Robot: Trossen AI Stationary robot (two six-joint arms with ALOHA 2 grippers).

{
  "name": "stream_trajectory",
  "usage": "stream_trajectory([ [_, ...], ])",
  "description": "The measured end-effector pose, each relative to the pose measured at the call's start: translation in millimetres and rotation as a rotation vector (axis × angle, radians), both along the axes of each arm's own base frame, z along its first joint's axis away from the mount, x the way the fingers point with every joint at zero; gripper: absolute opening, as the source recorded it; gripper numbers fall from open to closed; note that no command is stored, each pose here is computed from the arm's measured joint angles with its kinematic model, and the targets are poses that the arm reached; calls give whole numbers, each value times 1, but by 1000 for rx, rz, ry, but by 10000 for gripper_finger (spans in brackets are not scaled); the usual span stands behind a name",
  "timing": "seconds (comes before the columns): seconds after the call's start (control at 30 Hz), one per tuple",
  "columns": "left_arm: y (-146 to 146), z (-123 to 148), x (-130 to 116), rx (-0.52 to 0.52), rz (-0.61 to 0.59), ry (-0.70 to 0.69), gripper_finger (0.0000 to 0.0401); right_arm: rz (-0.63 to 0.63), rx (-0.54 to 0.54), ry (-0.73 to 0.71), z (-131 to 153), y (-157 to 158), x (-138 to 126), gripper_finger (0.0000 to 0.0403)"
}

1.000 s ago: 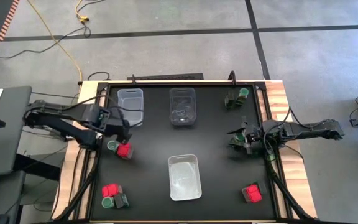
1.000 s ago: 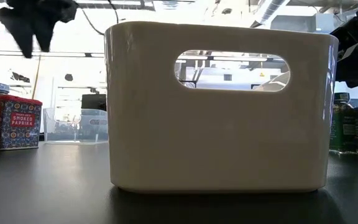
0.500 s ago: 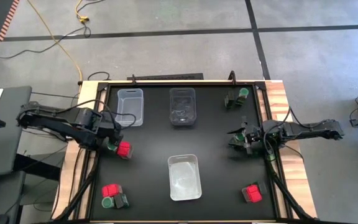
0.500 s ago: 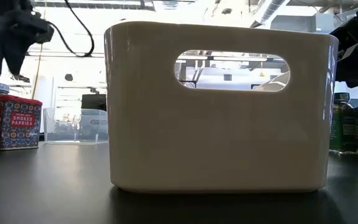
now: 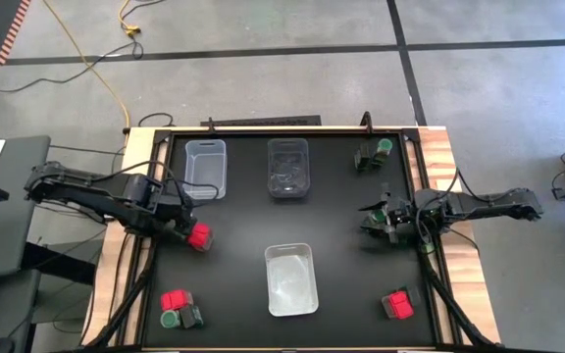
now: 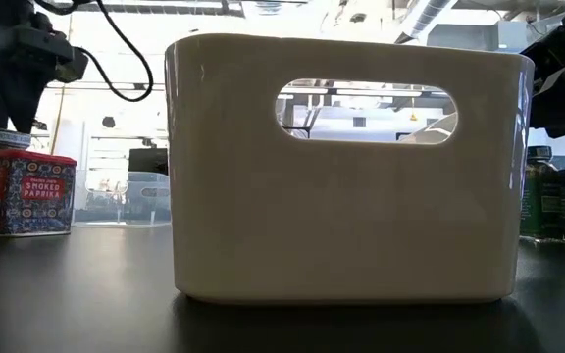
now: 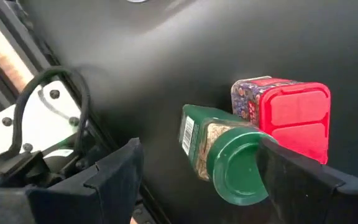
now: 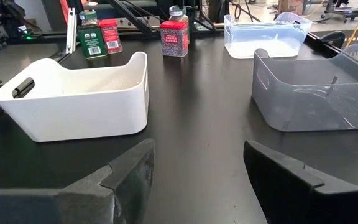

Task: Sort spices by type
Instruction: Put the middle left green seasoning bottle into the transparent bin

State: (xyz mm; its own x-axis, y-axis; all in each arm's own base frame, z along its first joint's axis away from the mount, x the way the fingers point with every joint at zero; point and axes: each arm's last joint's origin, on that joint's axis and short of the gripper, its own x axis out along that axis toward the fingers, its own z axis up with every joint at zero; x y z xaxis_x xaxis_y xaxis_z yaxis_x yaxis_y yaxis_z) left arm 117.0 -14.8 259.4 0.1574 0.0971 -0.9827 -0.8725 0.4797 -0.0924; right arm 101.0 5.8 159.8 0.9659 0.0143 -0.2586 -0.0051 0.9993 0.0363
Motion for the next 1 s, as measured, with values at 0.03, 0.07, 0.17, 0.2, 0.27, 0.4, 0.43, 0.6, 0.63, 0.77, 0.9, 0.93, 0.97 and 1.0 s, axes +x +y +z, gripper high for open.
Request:
stream_trajectory([
  [0.03, 0, 0, 0, 11, 1, 0, 295, 0, 0, 0, 0, 0, 0, 277],
  [0.07, 1, 0, -1, 18, 2, -1, 295, 0, 0, 0, 0, 0, 0, 277],
  [0.17, 1, 2, -3, 28, -2, -14, 295, 0, 0, 0, 0, 0, 0, 277],
  [0.2, 1, 2, -4, 28, -4, -18, 295, 0, 0, 0, 0, 0, 0, 277],
  [0.27, 2, 3, -6, 26, -5, -29, 295, 0, 0, 0, 0, 0, 0, 277],
  [0.4, 2, 5, -9, 24, -1, -51, 295, 0, 0, 0, 0, 0, 0, 277],
  [0.43, 2, 5, -10, 23, 0, -56, 295, 0, 0, -1, 0, 0, 0, 277],
  [0.6, 2, 6, -12, 10, -48, -62, 295, 0, 0, -1, 0, 0, 0, 277],
  [0.63, 2, 6, -12, 8, -60, -60, 295, 0, 0, -1, 0, 0, 0, 277],
  [0.77, 1, 5, -8, -10, -126, -54, 295, 0, 0, -1, 0, 0, 0, 277],
  [0.9, -1, 4, -1, -22, -188, -60, 295, 0, 0, -1, 0, 0, 0, 277],
  [0.93, -1, 3, 0, -20, -197, -55, 295, 0, 0, -1, 0, 0, 0, 277],
  [0.97, -2, 3, 1, -17, -206, -48, 295, 0, 0, 0, 0, 0, 0, 277],
  [1.0, -2, 2, 2, -15, -214, -39, 295, 0, 0, -1, 0, 0, 0, 277],
])
